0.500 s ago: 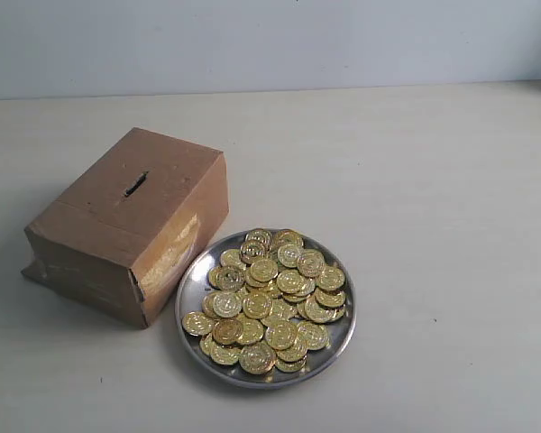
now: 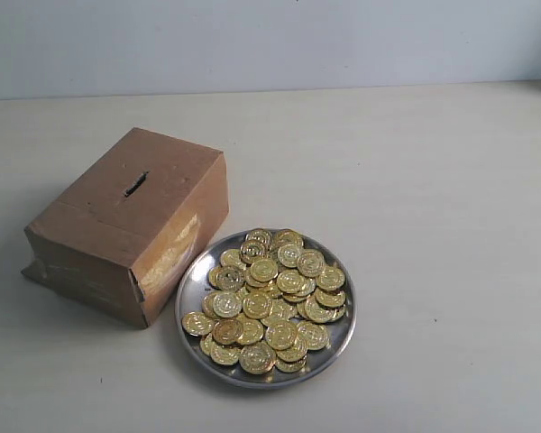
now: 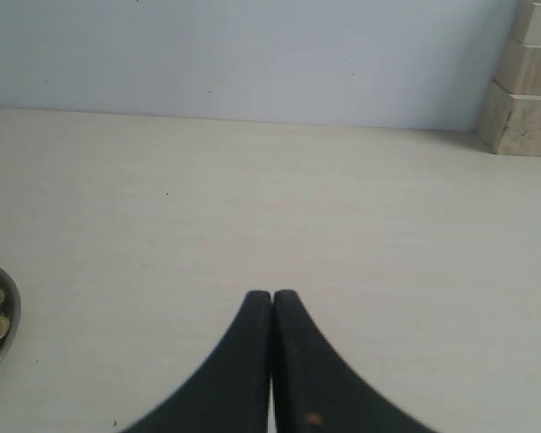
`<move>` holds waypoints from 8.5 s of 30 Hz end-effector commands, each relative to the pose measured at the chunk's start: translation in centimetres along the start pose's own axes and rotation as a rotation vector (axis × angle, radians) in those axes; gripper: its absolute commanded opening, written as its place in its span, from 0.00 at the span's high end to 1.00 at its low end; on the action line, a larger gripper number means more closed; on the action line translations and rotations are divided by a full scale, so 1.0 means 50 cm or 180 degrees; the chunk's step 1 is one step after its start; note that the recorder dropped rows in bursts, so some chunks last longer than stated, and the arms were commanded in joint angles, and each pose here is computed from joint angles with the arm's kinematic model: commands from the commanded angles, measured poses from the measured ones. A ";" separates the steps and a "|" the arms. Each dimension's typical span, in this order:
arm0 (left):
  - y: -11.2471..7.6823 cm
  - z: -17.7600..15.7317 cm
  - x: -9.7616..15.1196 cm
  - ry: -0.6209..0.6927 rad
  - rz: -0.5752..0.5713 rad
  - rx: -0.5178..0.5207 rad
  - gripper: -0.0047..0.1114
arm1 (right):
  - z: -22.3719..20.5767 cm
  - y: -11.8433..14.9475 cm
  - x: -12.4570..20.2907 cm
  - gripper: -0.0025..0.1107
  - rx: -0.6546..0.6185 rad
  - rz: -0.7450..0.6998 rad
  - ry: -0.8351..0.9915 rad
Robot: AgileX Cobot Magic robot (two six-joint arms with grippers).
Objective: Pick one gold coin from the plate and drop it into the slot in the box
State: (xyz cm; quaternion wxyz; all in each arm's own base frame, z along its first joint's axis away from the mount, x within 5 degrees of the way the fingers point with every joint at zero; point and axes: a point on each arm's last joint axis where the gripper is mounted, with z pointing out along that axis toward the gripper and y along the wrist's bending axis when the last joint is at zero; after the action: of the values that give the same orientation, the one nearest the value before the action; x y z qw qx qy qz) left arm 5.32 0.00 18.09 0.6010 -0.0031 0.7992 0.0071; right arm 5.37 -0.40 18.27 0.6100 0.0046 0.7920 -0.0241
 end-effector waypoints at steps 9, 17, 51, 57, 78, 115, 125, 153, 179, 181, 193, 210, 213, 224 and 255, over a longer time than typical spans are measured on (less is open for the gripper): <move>0.000 0.000 -0.001 -0.0049 -0.0020 0.0011 0.96 | 0.000 0.000 0.000 0.98 0.0000 -0.0003 -0.0022; 0.000 0.000 -0.001 -0.0049 -0.0020 0.0011 0.96 | 0.000 0.000 -0.001 0.98 -0.0002 -0.0003 -0.0040; 0.000 0.000 -0.001 -0.0049 -0.0020 0.0011 0.96 | 0.000 0.000 0.000 0.98 0.0004 -0.0023 -0.0030; 0.000 0.000 -0.001 -0.0049 -0.0020 0.0011 0.96 | 0.000 0.000 -0.001 0.98 0.0003 -0.0023 -0.0036; 0.000 0.000 -0.001 -0.0049 -0.0020 0.0011 0.96 | -0.004 0.004 -0.036 0.98 -0.0086 0.0211 -0.0655; 0.000 0.000 -0.001 -0.0049 -0.0020 0.0011 0.96 | -0.077 0.010 -0.177 0.98 -0.0543 0.1582 -0.0986; 0.000 0.000 -0.001 -0.0049 -0.0020 0.0011 0.96 | -0.066 0.046 -0.314 0.98 -0.1041 0.0141 -0.0305; 0.000 0.000 -0.001 -0.0049 -0.0020 0.0011 0.96 | 0.251 0.399 -0.126 0.96 -0.2300 -0.1583 0.2192; 0.000 0.000 -0.001 -0.0049 -0.0020 0.0011 0.96 | 0.338 0.493 -0.033 0.51 -0.2377 -0.1568 0.3186; 0.000 0.000 -0.001 -0.0049 -0.0020 0.0011 0.96 | 0.342 0.497 -0.029 0.51 -0.2372 -0.1547 0.3213; 0.000 0.000 -0.001 -0.0049 -0.0020 0.0011 0.96 | 0.366 0.520 -0.030 0.51 -0.2271 -0.1430 0.3267; 0.000 0.000 -0.001 -0.0049 -0.0020 0.0011 0.96 | 0.396 0.499 -0.009 0.51 -0.1651 -0.1642 0.3299; 0.000 0.000 -0.001 -0.0049 -0.0020 0.0011 0.96 | 0.399 0.503 -0.012 0.51 -0.1644 -0.1604 0.3278; 0.000 0.000 -0.001 -0.0049 -0.0020 0.0011 0.96 | 0.408 0.503 -0.015 0.51 -0.1506 -0.1622 0.3260; 0.000 0.000 -0.001 -0.0049 -0.0020 0.0011 0.96 | 0.403 0.494 -0.012 0.51 -0.1402 -0.1671 0.3414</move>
State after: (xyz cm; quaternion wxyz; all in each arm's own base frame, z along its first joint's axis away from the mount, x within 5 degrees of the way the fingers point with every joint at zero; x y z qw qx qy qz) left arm 5.32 0.00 18.09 0.6010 -0.0031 0.7992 0.0071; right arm 25.80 23.30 12.68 0.0841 -0.3022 0.9495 -0.0029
